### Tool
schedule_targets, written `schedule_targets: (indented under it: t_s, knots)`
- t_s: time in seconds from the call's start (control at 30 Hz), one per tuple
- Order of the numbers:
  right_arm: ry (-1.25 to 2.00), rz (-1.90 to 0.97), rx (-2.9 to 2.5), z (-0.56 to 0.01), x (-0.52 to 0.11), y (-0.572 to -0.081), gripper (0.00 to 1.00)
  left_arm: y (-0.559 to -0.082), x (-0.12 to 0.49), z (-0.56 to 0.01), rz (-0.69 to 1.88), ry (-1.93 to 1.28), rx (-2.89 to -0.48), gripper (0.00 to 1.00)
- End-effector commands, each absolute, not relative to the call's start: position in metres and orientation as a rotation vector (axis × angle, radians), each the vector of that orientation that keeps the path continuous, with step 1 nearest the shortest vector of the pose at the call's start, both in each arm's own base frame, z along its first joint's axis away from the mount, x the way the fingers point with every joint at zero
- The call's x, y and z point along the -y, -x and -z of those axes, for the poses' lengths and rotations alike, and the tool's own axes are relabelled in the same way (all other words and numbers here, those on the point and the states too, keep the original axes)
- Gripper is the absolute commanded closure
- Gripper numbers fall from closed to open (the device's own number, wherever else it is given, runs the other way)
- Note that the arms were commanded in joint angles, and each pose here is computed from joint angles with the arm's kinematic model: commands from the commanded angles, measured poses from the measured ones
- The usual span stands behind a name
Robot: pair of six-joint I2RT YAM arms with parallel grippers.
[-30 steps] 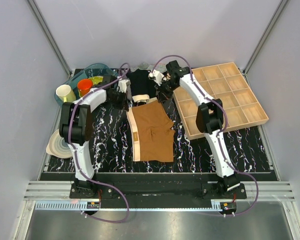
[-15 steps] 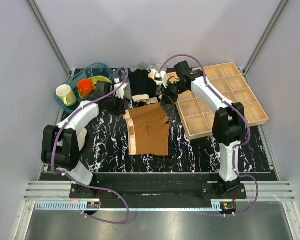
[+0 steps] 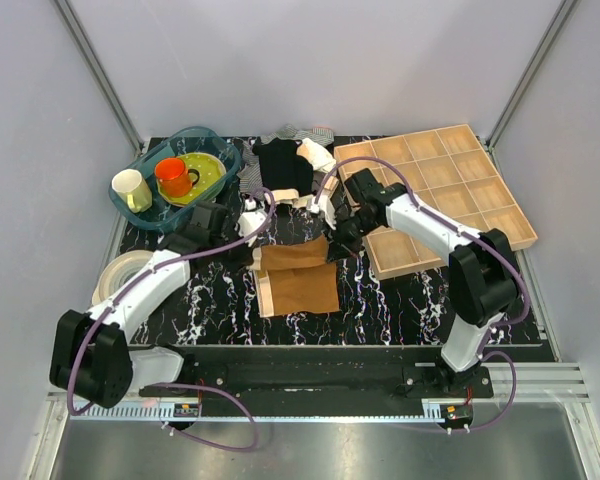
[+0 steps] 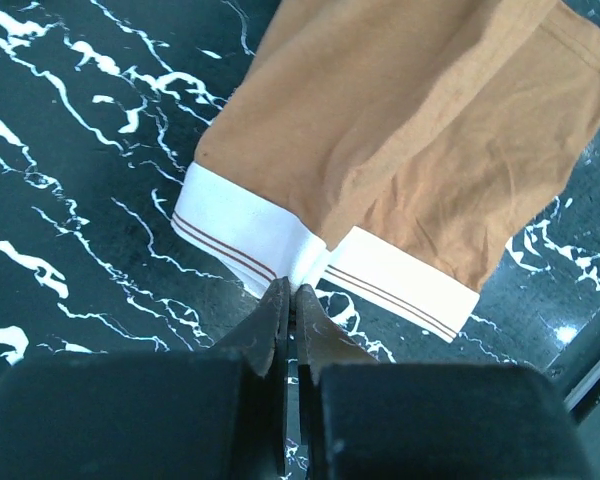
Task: Roll the underwear
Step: Fold the underwear at the center of the board.
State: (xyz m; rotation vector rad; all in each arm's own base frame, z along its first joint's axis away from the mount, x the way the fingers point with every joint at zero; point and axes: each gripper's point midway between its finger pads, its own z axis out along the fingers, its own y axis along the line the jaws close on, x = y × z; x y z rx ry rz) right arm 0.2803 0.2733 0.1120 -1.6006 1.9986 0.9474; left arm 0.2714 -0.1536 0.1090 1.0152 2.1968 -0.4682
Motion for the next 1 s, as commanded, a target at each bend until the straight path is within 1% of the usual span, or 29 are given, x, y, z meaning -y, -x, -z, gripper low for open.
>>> schedule_targets:
  t_s: [0.0, 0.3, 0.6, 0.8, 0.97]
  knots:
    - [1.644, -0.872, -1.881, -0.122, -0.273, -0.279, 1.00, -0.263, 0.158, -0.107, 0.448, -1.128, -2.121, 0.99]
    - [1.698, -0.846, -1.902, -0.099, -0.257, -0.261, 1.00, -0.234, 0.166, -0.098, 0.422, -1.243, -2.104, 0.99]
    - [1.768, -0.823, -1.906, -0.081, -0.258, -0.249, 1.00, -0.219, 0.171, -0.082, 0.401, -1.337, -2.150, 0.99]
    - [1.804, -0.854, -1.867, -0.081, -0.258, -0.237, 1.00, -0.207, 0.175, -0.079, 0.402, -1.378, -2.161, 0.98]
    - [1.833, -0.830, -1.899, -0.068, -0.254, -0.235, 1.00, -0.200, 0.177, -0.069, 0.415, -1.412, -2.191, 0.97]
